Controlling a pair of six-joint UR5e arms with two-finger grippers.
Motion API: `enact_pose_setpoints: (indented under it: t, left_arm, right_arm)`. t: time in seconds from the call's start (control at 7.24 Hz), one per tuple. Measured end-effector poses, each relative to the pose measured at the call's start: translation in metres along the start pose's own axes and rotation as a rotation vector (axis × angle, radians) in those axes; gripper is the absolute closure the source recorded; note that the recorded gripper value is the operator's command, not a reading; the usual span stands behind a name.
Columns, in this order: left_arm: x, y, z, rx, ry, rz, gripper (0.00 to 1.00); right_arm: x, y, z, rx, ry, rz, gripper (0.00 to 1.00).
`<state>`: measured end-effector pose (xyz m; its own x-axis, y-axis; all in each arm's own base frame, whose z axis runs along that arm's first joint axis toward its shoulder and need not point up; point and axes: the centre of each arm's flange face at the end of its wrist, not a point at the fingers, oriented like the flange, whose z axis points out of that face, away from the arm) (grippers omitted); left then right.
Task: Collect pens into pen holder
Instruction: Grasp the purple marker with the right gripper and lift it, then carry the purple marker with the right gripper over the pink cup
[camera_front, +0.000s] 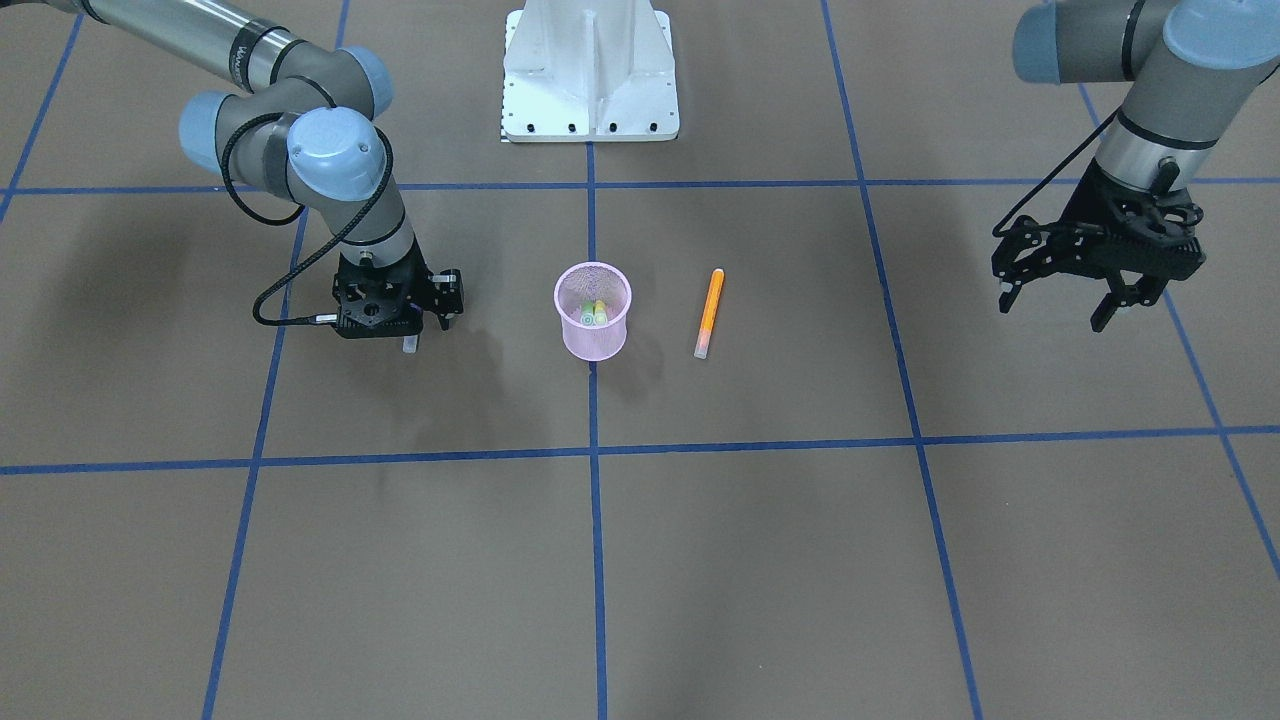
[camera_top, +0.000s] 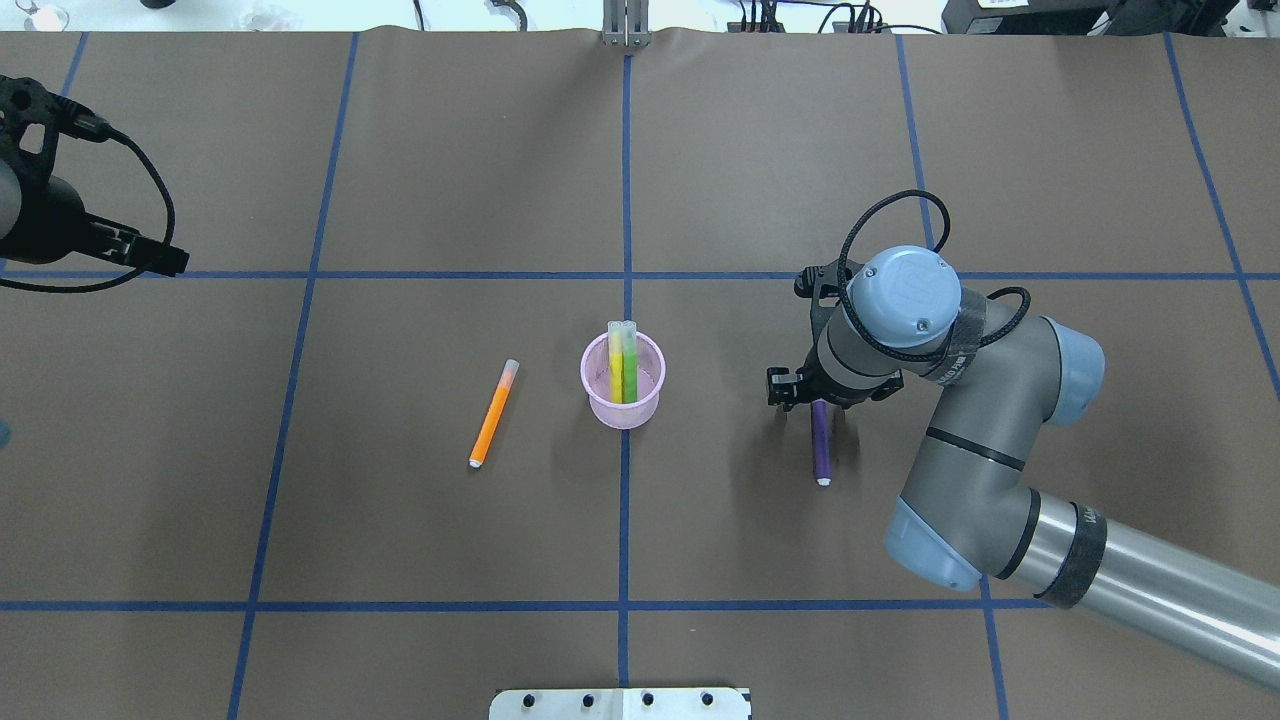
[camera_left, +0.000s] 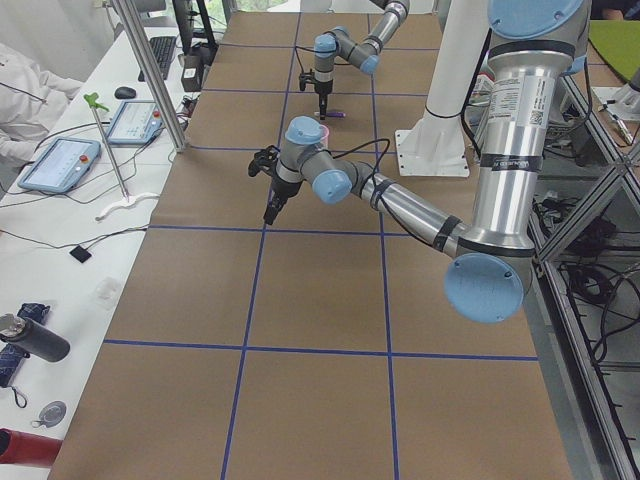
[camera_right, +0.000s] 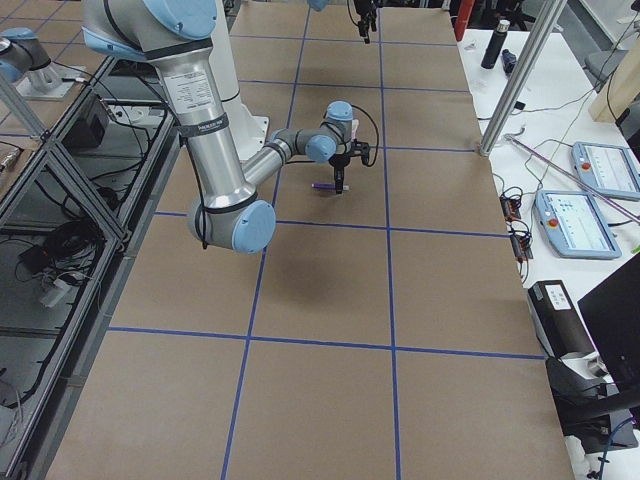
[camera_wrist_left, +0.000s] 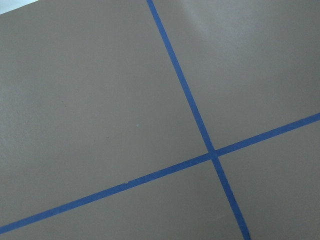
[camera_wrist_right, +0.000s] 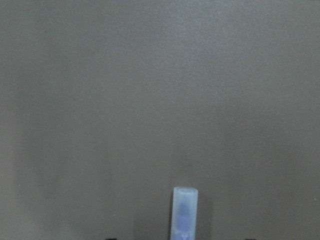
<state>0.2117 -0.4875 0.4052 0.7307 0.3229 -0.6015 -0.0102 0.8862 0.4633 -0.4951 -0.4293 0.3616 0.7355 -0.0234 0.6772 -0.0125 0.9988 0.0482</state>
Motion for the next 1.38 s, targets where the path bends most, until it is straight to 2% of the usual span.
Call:
enact_pose_setpoints:
  t: [0.41,0.55,0.69,0.97,1.1,1.24,1.38]
  left_arm:
    - [0.0,0.0,0.0,0.001,0.0,0.0,0.0]
    - [0.0,0.0,0.0,0.001,0.0,0.0,0.0]
    - [0.0,0.0,0.0,0.001,0.0,-0.001,0.0]
    - [0.0,0.0,0.0,-0.001,0.0,-0.001,0.0]
    - [0.0,0.001,0.0,-0.002,0.0,-0.003,0.0]
    - [-0.001,0.001,0.001,-0.004,0.0,-0.004,0.0]
    - [-0.001,0.001,0.004,-0.009,0.0,-0.005,0.0]
  right_arm:
    - [0.001,-0.002,0.0,-0.002,0.009,0.007,0.8]
    - [0.002,-0.002,0.0,-0.002,0.01,0.008,0.93]
    - [0.003,-0.003,0.0,0.001,0.013,0.01,1.0]
    - [0.005,-0.012,-0.017,0.028,-0.007,0.016,1.0]
    - [0.004,-0.019,-0.033,0.058,-0.025,0.018,1.0]
    - [-0.004,-0.027,-0.051,0.11,-0.042,0.014,1.0]
    - [-0.016,-0.035,-0.069,0.189,-0.05,0.011,1.0]
